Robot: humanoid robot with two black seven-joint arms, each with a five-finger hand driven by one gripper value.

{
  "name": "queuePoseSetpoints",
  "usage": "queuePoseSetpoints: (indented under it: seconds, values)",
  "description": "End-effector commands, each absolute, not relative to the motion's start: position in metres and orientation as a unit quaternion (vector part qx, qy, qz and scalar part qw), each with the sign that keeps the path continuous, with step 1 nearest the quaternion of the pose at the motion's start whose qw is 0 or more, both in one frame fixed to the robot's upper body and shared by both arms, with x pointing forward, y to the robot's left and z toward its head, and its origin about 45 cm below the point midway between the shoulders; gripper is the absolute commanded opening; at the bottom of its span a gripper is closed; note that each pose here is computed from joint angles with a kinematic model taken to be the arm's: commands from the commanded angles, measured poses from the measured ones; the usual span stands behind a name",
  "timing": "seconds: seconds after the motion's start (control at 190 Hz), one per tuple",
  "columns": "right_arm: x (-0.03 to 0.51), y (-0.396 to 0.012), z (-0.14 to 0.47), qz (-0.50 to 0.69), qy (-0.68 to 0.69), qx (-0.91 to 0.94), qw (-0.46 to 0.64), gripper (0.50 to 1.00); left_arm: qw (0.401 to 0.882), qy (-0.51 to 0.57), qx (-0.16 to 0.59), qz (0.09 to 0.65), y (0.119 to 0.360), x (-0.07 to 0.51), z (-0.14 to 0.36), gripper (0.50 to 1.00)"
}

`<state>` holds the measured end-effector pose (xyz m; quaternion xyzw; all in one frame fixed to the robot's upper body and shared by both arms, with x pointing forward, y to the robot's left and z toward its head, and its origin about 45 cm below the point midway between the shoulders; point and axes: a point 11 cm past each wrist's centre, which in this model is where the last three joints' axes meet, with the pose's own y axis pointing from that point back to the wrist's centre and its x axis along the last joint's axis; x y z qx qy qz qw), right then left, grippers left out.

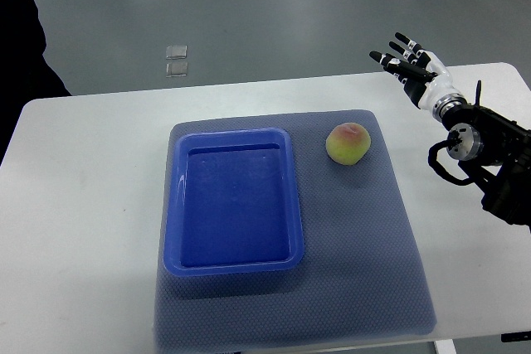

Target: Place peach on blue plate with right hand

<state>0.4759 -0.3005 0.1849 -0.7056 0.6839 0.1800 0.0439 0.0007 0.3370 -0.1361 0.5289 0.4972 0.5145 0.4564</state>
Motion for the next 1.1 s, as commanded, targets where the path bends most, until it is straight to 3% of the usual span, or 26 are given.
queuePoseSetpoints:
  seconds: [0.0,1.095]
  values:
    - [0.4767,-0.3012,0.1863,0.178,0.684,-0.706,0.044,0.930,0.457,0.497,0.529,0.514,0.3370,0.0008,-0.1361,1.000]
    - [0.4763,-0.2945,0.1862,0.166,0.671,-0.722,0.031,0.928,0.457,0.497,0.528,0.515,0.3370,0.0027,-0.1360,1.000]
